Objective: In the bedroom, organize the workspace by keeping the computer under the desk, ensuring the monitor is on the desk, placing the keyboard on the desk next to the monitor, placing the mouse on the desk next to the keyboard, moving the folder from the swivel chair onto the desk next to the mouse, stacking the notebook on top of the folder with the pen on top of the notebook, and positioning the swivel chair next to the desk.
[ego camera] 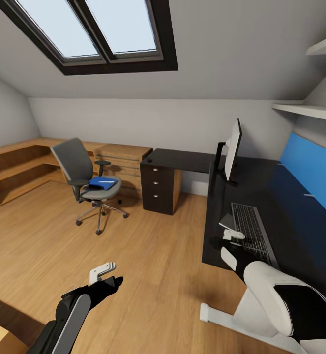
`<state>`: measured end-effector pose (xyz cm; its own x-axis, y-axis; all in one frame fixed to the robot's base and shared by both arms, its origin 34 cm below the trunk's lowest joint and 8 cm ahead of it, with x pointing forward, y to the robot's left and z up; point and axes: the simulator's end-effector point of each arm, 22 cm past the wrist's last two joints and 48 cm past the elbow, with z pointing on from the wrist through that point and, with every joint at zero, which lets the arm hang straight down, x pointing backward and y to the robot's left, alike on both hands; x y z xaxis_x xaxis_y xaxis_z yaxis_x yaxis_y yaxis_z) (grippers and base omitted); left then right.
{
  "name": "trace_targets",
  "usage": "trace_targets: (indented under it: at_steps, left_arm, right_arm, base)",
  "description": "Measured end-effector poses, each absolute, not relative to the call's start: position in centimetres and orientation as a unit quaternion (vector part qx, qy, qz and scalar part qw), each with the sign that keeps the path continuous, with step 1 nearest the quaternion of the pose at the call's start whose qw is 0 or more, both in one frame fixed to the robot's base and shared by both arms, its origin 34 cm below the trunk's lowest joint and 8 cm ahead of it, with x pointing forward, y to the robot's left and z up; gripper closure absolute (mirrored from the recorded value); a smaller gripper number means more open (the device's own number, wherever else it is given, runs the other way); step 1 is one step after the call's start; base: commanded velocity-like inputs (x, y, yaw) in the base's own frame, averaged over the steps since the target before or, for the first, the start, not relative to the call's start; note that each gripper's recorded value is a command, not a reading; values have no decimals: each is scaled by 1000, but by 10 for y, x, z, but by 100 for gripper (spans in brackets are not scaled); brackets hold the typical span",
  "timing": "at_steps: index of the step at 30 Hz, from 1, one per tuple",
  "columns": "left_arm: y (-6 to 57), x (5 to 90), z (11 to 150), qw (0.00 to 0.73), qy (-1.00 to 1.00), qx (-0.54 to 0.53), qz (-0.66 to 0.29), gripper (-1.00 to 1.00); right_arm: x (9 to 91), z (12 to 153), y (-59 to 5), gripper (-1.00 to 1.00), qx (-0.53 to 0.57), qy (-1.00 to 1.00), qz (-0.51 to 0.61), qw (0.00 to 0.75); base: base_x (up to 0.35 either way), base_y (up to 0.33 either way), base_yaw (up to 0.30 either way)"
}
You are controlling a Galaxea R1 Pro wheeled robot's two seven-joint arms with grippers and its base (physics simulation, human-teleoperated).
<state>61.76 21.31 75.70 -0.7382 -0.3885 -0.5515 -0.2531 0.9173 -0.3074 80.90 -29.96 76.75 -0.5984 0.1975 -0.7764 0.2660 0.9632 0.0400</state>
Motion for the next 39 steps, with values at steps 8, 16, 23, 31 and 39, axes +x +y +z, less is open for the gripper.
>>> trace_targets:
  at_steps: [8,16,23,31,39]
  left_arm:
    - [213,617,769,318,926,-173,-107,-100]
    - [213,617,781,317,926,-173,-107,-100]
    - [213,617,782,317,926,-173,-108,-100]
    - [213,616,781,316,927,-173,-107,-100]
    - [212,615,779,313,928,-173,-107,-100]
  right_arm:
    - [811,782,-299,-100,129,890,-40,435]
    - [812,796,-299,-100,129,889,-41,438]
    - [812,798,-300,-100,130,888,-41,440]
    - [814,800,-302,-100,131,885,-41,444]
    - [819,808,-303,-100,133,878,-42,457]
  base:
    - [0,0,0]
    - [0,0,0]
    - [0,0,0]
    - [0,0,0]
    - [0,0,0]
